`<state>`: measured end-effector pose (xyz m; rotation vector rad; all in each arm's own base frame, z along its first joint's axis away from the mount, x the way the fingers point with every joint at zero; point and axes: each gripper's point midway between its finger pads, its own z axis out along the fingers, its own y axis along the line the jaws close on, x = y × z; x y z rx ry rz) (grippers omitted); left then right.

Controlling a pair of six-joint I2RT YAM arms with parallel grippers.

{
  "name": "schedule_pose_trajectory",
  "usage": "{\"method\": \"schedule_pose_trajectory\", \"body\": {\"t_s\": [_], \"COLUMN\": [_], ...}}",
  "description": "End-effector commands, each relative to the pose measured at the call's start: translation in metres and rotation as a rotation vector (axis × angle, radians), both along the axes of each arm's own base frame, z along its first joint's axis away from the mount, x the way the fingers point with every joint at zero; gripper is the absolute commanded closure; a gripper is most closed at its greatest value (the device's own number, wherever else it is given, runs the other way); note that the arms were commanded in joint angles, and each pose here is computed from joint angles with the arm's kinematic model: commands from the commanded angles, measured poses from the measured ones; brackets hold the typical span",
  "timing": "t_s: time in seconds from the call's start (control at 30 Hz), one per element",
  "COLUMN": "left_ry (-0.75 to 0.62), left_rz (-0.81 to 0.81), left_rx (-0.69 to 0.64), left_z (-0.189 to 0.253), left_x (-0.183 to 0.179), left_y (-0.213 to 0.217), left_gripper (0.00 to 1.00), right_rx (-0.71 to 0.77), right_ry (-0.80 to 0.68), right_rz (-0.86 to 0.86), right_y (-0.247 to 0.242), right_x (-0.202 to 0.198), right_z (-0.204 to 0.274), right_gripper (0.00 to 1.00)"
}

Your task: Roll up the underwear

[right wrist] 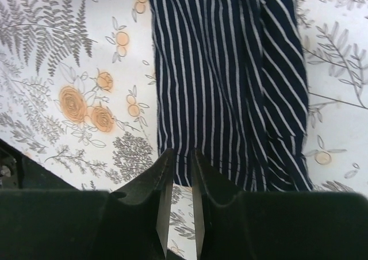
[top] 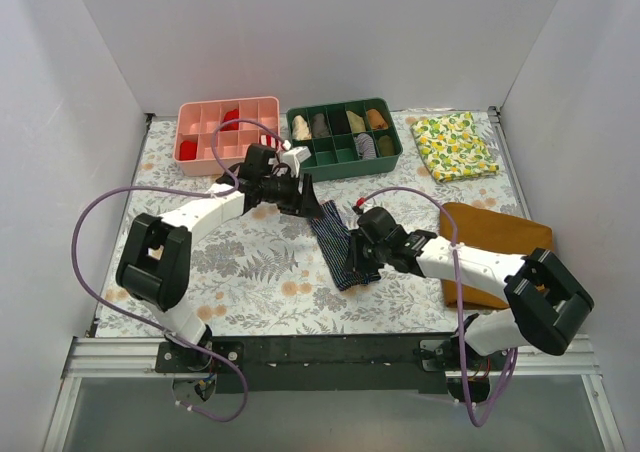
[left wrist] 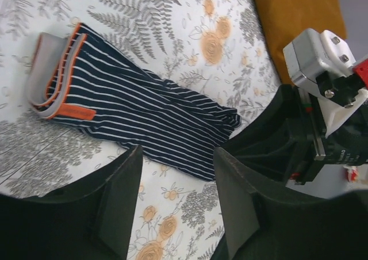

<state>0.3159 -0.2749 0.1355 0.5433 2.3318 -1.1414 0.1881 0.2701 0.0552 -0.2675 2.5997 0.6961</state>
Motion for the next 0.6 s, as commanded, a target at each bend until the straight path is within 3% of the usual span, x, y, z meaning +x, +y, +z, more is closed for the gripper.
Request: {"method": "schedule_pose_trajectory", "body": {"t_s": [0.0,0.2,0.57], "left_ry": [0.069,0.095,0.019], "left_rz": [-0.109,-0.086,-0.077], "left_rx": [-0.097,-0.057,-0.097], "left_z": [-0.008,-0.039,-0.023], "left_x": [-0.007,0.01,0.031], "left_y": [-0.018,-0.022,-0.032], "left_gripper": [0.51,0.54,0.53], "right_rx": [0.131,0.109,0.092], "right_ry": [-0.038,-0.002,0.045], "right_rz": [0.065,0.075,0.073], "right_y": [0.032,0.028,0.017], "right_x": [0.008,0.002,-0.012], "right_z": [0.025,0.008,-0.015], "right_gripper": [0.75,0.75,0.75]}}
